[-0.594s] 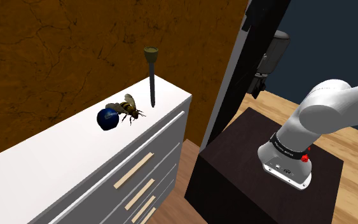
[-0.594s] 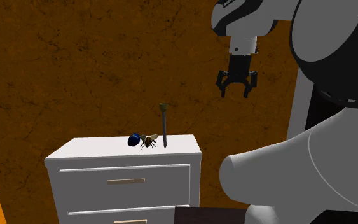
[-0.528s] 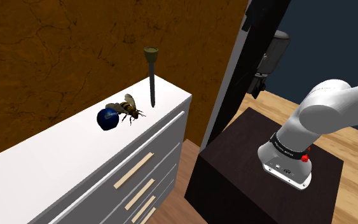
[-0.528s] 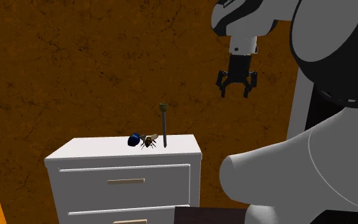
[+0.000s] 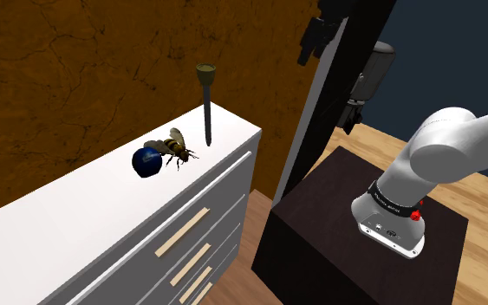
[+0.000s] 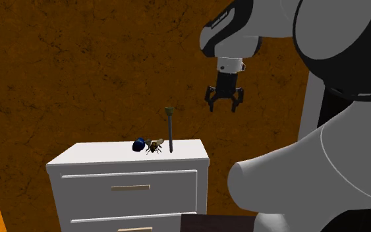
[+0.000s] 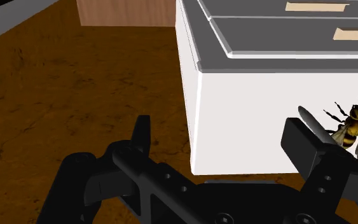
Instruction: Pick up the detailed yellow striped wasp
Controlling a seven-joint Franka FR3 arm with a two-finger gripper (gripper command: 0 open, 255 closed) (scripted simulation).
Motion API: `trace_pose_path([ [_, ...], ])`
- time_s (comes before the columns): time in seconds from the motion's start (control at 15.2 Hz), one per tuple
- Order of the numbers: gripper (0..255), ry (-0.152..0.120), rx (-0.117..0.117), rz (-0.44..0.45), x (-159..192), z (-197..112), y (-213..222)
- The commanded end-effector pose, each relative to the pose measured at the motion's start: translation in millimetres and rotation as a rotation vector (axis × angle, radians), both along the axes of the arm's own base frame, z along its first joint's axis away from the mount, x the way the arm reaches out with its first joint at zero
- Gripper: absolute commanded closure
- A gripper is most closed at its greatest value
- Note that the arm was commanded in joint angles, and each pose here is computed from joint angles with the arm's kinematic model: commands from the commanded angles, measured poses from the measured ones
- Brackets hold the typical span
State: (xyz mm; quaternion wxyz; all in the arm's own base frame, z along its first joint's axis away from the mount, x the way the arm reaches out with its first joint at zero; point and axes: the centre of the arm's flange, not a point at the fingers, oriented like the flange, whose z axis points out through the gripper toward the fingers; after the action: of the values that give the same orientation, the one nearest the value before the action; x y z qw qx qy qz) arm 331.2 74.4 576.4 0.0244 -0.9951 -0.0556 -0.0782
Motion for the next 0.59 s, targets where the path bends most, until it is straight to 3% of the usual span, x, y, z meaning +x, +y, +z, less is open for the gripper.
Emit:
trace_pose_path([
  [0.0, 0, -0.006, 0.008, 0.005, 10, -13, 18],
  [0.53, 0, -0.022, 0.036, 0.03, 45, -68, 96],
])
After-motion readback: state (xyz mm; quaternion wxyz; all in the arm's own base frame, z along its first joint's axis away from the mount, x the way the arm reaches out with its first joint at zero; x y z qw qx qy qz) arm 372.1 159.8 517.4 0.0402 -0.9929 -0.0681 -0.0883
